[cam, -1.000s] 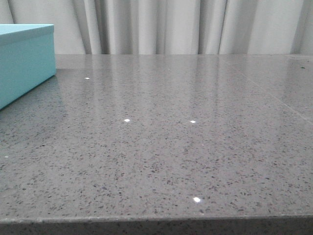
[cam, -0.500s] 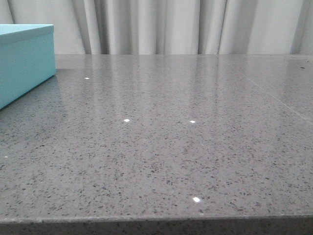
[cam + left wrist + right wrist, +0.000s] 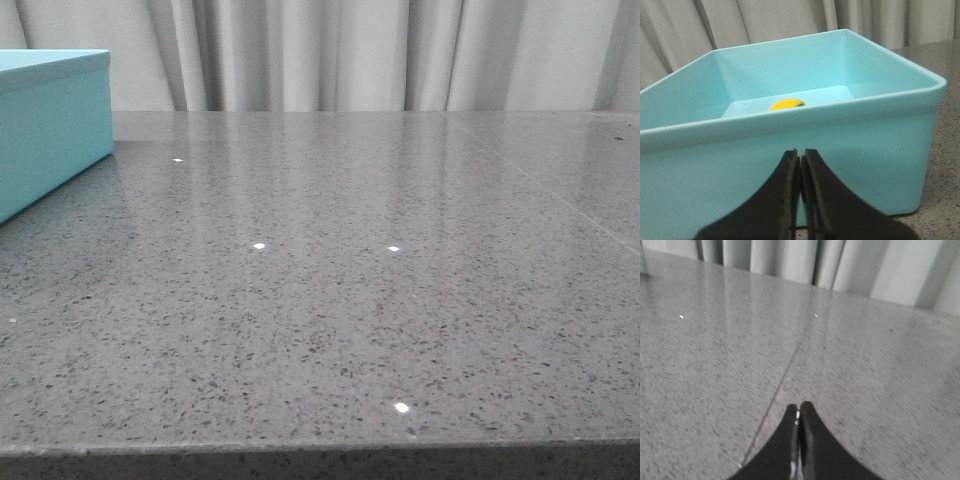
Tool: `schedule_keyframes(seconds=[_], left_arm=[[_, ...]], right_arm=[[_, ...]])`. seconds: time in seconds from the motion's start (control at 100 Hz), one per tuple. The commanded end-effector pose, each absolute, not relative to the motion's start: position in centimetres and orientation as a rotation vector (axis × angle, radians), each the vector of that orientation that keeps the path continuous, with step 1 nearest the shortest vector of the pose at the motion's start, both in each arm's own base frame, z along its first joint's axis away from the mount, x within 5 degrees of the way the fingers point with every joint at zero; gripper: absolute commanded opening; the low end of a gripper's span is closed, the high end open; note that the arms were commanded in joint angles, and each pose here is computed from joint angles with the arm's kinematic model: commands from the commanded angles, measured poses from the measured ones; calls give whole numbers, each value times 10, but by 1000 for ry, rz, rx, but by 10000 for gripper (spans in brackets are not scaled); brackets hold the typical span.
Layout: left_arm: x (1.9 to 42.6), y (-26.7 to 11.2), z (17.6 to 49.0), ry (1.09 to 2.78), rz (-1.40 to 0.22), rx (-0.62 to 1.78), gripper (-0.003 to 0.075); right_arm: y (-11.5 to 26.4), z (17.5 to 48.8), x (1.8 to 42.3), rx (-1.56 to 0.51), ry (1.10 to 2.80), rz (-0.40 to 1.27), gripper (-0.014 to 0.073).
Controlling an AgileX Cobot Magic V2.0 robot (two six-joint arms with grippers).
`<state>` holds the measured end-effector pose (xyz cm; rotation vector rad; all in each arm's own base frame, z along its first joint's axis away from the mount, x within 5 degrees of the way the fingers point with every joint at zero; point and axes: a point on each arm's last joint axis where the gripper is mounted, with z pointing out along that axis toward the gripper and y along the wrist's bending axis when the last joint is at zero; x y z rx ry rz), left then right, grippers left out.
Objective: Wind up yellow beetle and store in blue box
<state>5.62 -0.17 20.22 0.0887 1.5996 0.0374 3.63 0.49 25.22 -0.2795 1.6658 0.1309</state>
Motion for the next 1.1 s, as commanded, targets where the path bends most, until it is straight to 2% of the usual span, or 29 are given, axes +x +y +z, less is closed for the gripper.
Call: schedule_keyframes(seconds=[0.0,0.28,0.63,1.09], left_arm=[[54,-2,210,1487,25,78,-20],[54,-2,210,1487,25,78,-20],[54,-2,210,1487,25,78,-20],[54,-2,210,1487,25,78,-20]], right_arm=[[9,261,37,-233,1473,144,-115],[4,229,50,-9,1412,107,-115],[3,205,55,-45,1481,53,-115],[3,205,55,-44,1481,54,-115]])
